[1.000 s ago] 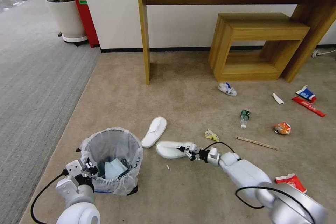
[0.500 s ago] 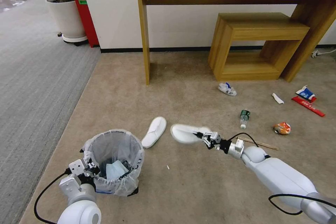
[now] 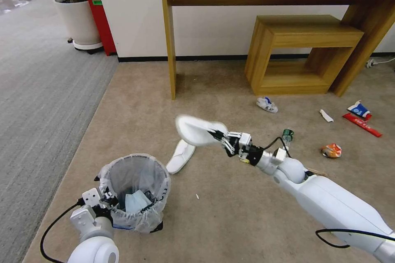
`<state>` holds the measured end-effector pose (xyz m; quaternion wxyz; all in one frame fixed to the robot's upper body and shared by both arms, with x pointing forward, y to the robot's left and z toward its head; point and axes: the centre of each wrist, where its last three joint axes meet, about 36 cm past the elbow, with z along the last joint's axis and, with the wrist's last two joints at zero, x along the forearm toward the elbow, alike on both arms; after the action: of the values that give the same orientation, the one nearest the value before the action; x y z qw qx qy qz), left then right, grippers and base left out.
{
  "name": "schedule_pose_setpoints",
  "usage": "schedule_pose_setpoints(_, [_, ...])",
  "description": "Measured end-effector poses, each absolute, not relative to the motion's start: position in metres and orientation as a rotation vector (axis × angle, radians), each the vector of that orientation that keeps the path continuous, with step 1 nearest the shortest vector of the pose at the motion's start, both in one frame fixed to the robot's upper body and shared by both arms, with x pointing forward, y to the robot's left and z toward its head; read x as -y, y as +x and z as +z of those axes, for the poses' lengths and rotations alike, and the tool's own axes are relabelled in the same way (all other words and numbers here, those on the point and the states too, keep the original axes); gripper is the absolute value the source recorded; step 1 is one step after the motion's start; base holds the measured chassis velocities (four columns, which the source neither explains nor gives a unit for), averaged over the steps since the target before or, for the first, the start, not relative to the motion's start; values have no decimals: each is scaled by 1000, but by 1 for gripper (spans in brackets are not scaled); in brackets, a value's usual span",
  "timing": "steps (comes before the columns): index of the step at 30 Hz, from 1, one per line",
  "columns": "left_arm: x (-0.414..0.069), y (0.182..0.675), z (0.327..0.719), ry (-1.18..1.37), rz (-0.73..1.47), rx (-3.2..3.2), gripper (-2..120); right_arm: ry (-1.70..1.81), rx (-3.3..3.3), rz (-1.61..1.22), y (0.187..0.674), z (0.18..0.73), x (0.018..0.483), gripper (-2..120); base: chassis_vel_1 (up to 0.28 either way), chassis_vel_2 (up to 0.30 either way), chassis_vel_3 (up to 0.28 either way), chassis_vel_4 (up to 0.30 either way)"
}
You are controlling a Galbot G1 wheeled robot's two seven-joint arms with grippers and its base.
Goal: Pick up the trash bin and place the garbage on the floor into it.
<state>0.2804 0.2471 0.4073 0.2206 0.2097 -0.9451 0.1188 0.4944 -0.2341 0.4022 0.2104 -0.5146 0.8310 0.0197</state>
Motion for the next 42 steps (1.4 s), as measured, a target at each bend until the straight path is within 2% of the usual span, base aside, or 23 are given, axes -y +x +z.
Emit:
schedule_pose_setpoints(10, [-243, 281, 407, 584, 339, 2607, 2, -1481, -2240, 389, 444, 417, 154, 0, 0, 0, 0, 0])
schedule_pose_setpoints(22, [-237, 276, 418, 577, 361, 2616, 2, -1640, -2177, 529, 418, 389, 83, 0, 0, 0, 0, 0])
schedule_pose_setpoints(42, [-235, 267, 428, 581, 367, 2625, 2, -1725, -2056, 694, 397, 369, 7, 0, 0, 0, 0, 0])
